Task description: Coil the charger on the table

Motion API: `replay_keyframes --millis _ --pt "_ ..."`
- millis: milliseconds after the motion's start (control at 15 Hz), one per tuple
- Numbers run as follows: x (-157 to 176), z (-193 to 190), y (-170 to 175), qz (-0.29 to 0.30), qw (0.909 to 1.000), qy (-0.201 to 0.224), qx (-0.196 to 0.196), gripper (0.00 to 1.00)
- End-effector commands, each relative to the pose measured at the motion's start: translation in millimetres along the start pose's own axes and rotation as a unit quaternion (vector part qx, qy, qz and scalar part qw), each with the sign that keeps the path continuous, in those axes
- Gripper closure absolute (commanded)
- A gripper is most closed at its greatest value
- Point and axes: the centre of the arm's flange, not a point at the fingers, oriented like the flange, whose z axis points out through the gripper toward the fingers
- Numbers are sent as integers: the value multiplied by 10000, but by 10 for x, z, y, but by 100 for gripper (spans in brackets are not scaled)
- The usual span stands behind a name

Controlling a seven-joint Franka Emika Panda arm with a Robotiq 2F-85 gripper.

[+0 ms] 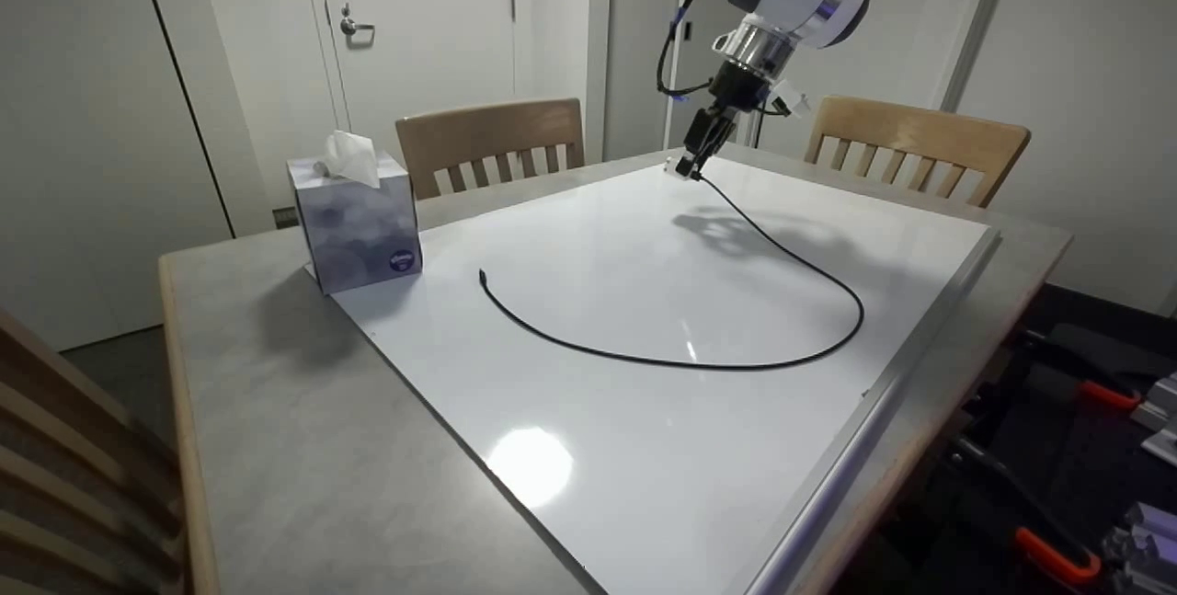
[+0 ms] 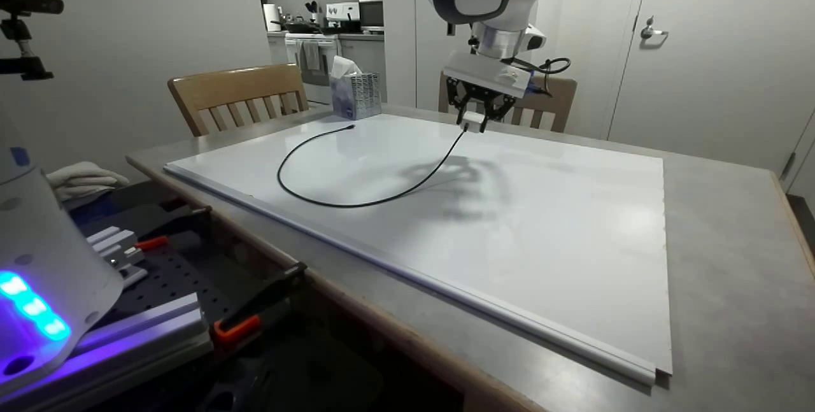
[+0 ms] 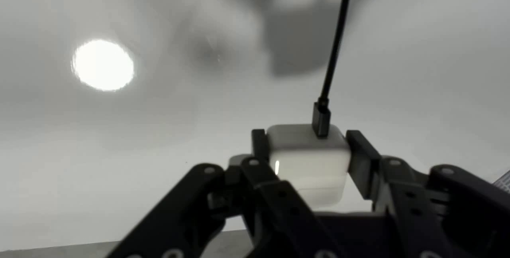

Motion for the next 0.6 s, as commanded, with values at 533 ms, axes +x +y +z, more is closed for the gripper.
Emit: replay_keyframes --millis 533 --pt "104 386 -756 -1100 9821 -968 1187 49"
